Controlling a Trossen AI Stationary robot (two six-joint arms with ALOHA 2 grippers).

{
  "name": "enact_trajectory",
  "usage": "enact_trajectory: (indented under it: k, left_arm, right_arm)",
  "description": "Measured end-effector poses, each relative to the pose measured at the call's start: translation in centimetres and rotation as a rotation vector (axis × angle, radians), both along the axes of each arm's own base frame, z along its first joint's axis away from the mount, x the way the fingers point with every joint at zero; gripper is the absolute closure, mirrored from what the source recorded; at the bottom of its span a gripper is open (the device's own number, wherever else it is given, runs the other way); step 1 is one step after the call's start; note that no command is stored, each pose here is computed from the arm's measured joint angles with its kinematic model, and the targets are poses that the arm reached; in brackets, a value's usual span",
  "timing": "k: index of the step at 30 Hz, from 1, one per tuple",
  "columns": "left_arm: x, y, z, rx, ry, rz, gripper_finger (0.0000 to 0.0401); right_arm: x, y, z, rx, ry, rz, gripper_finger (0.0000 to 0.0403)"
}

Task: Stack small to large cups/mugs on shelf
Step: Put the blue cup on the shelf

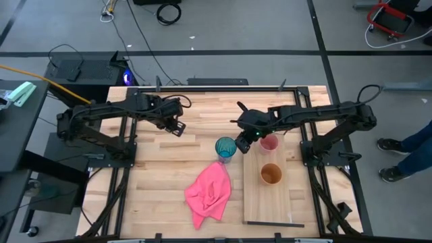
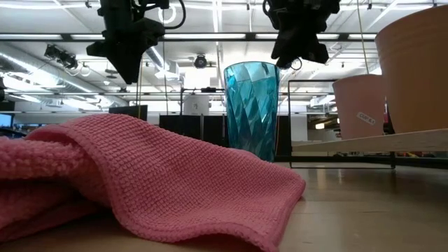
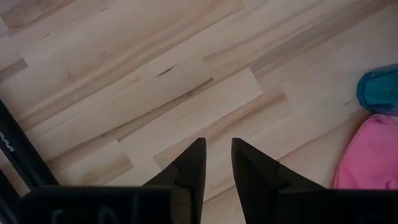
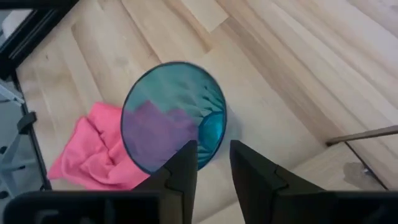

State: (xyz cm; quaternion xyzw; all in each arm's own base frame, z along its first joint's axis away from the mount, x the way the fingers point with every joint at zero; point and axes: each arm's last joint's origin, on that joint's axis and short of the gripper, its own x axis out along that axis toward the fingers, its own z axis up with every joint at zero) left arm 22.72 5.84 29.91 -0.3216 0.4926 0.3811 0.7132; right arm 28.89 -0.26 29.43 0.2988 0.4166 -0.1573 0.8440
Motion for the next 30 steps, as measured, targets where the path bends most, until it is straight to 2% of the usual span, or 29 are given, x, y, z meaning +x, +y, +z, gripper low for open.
enact_trajectory:
  k: [7,17,30]
  left_arm:
    - [0.0,0.0,0.0,0.002,-0.005,-0.001,0.0313]
    - [0.1,0.0,0.0,0.002,-0.005,-0.002,0.0321]
    - [0.2,0.0,0.1,0.008,-0.014,-0.011,0.0318]
  right_arm:
    - [0.7,0.4,-1.1,0.007,0.037,-0.030,0.0282]
    - [0.9,0.3,-1.3,-0.036,0.043,-0.100,0.0279]
    - [1.8,1.5,-3.0,-0.021,0.104,-0.086,0.0279]
